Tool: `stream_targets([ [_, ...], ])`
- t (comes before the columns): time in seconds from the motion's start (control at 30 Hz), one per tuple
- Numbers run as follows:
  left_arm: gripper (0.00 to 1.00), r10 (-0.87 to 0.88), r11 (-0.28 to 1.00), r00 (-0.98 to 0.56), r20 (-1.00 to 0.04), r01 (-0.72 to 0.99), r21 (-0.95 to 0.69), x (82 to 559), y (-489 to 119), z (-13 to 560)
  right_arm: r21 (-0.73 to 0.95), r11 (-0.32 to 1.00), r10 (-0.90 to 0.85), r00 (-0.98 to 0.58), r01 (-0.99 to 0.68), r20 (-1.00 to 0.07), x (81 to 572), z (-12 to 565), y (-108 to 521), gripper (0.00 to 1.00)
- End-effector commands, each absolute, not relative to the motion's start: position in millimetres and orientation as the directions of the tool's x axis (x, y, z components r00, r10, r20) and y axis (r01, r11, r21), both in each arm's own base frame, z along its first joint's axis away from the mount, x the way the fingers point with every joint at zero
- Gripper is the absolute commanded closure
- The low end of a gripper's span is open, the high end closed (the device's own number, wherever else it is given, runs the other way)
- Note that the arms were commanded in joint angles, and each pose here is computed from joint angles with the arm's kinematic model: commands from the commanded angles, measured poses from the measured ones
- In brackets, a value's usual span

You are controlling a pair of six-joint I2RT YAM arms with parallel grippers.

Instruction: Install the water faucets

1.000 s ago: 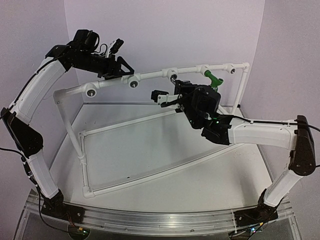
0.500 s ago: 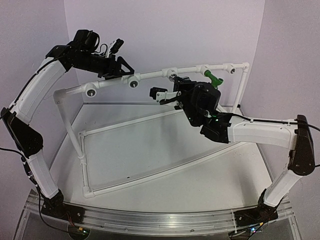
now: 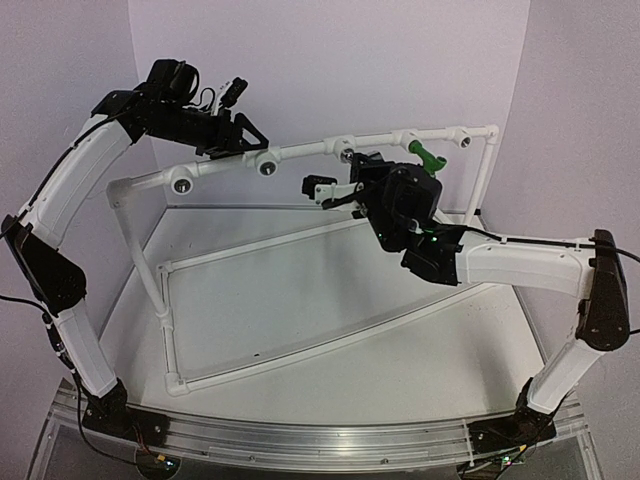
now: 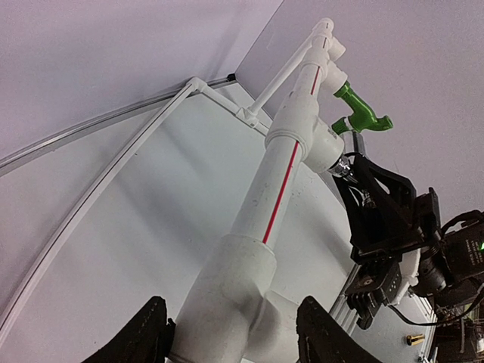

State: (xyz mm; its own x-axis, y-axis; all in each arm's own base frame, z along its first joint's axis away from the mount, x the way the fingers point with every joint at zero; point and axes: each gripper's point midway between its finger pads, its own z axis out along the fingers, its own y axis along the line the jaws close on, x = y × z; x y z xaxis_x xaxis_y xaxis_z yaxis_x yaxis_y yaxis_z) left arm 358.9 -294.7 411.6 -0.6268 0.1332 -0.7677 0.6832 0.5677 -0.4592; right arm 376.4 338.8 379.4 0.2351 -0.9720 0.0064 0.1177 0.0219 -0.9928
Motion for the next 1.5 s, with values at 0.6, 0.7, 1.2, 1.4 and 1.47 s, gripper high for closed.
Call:
stream_targets([
  [0.6, 0.44, 0.185, 0.542, -0.742, -0.645, 0.624, -0.563, 332.9, -305.6, 379.1, -0.985, -0.027, -0.990, 0.131, 0.169, 0.050, 388.5, 402.2, 332.8, 1.00],
  [0.7, 0.44, 0.184, 0.538, -0.743, -0.643, 0.624, -0.567, 332.4, -306.1, 377.9, -0.985, -0.041, -0.990, 0.129, 0.168, 0.063, 384.5, 402.1, 336.4, 1.00],
  [1.2, 0.43, 0.168, 0.523, -0.729, -0.664, 0.636, -0.567, 332.4, -306.8, 389.1, -0.983, 0.074, -0.985, 0.168, 0.167, -0.046, 357.6, 424.8, 332.3, 1.00],
  [1.4, 0.41, 0.157, 0.496, -0.720, -0.676, 0.649, -0.577, 331.7, -310.4, 402.6, -0.983, 0.102, -0.979, 0.193, 0.153, -0.071, 352.1, 425.3, 330.1, 1.00],
  [1.47, 0.41, 0.155, 0.497, -0.717, -0.679, 0.651, -0.574, 331.8, -310.5, 404.6, -0.982, 0.108, -0.978, 0.192, 0.152, -0.078, 351.7, 426.5, 330.3, 1.00],
])
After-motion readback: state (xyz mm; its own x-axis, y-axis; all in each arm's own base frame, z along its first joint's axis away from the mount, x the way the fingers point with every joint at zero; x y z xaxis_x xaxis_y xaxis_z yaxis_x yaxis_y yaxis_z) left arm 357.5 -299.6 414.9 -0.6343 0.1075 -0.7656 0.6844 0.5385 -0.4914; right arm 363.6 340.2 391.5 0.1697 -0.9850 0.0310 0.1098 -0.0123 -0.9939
